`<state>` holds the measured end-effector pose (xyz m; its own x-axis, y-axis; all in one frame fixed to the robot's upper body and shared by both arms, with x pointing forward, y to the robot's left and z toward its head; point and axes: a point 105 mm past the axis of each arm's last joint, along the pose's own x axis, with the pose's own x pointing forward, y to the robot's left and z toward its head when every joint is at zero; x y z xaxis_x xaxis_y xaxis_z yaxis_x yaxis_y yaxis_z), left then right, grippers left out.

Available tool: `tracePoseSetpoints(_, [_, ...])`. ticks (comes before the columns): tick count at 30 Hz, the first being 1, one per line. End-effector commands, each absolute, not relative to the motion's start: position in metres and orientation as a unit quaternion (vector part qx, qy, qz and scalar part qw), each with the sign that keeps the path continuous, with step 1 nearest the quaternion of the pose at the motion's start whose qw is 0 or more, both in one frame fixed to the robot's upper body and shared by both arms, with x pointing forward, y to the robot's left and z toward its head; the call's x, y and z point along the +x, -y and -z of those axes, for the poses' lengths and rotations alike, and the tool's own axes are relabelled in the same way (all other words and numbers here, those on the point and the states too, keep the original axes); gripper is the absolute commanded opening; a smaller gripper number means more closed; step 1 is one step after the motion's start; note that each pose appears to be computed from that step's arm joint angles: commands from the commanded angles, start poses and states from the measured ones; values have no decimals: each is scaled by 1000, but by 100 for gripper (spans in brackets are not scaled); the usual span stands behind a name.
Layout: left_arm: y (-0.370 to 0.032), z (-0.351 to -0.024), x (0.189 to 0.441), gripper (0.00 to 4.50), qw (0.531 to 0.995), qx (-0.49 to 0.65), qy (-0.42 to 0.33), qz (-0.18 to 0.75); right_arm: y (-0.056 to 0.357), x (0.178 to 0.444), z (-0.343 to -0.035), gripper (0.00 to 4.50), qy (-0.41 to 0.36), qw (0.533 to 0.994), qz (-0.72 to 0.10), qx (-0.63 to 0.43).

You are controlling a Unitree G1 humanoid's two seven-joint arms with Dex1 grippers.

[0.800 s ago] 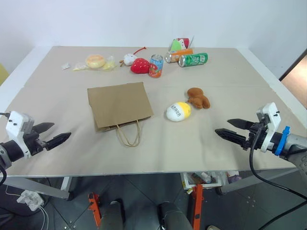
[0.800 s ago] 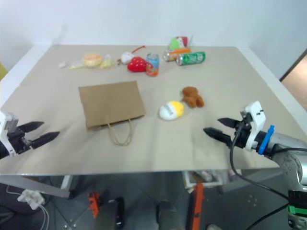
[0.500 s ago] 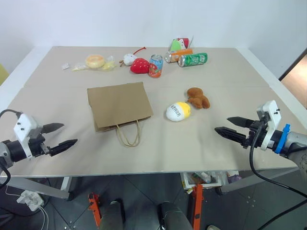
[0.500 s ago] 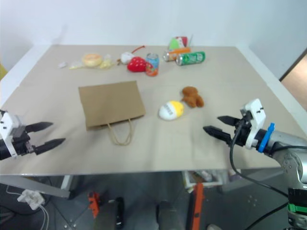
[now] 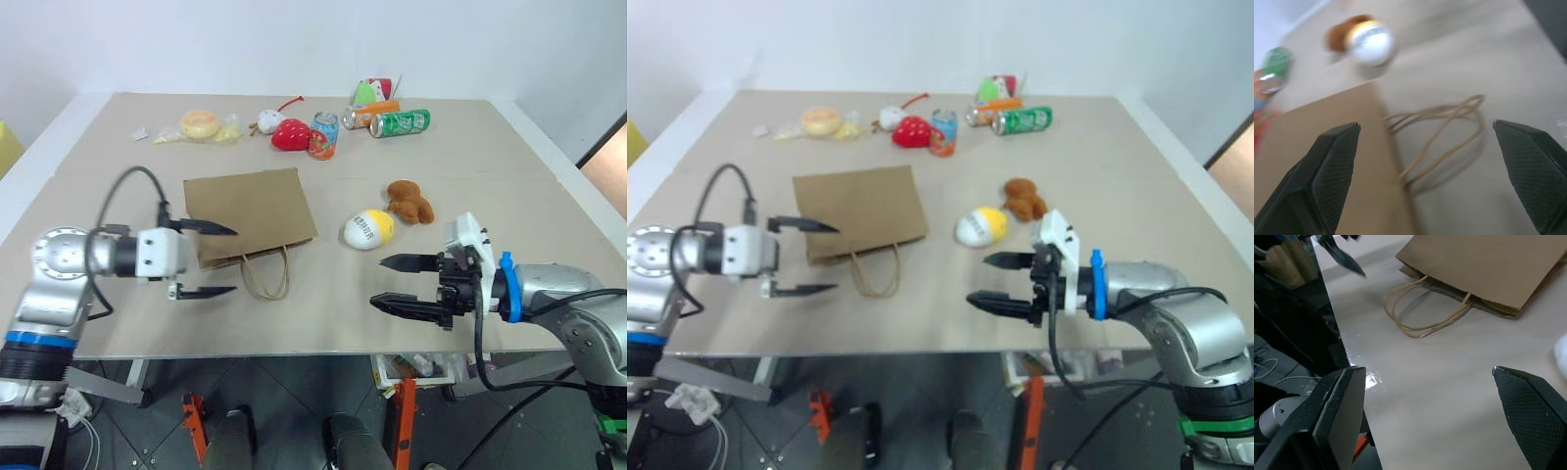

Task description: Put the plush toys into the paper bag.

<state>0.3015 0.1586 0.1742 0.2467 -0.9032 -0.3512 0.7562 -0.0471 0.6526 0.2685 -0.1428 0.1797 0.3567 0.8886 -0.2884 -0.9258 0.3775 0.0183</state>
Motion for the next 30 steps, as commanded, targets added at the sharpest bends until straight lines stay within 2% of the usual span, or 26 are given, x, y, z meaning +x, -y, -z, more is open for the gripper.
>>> tracePoseSetpoints(1, [-159, -175, 306, 450, 663, 416, 104, 613, 142, 268, -189, 445, -102, 824, -549, -92])
tracePoseSetpoints(13, [-135, -165, 326, 450, 648, 413, 117, 629, 130, 264, -177, 445, -98, 829, -545, -79])
tracePoseSetpoints(24, [-117, -164, 341, 450, 685, 365, 115, 620, 130, 265, -175, 445, -96, 836, -536, -71])
tracePoseSetpoints(27, [-118, -159, 343, 366, 689, 365, 106, 617, 130, 265, -174, 450, -96, 836, -536, -71])
tracePoseSetpoints(30, [-120, -155, 344, 241, 693, 360, 97, 618, 131, 265, -173, 450, -98, 837, -534, -71])
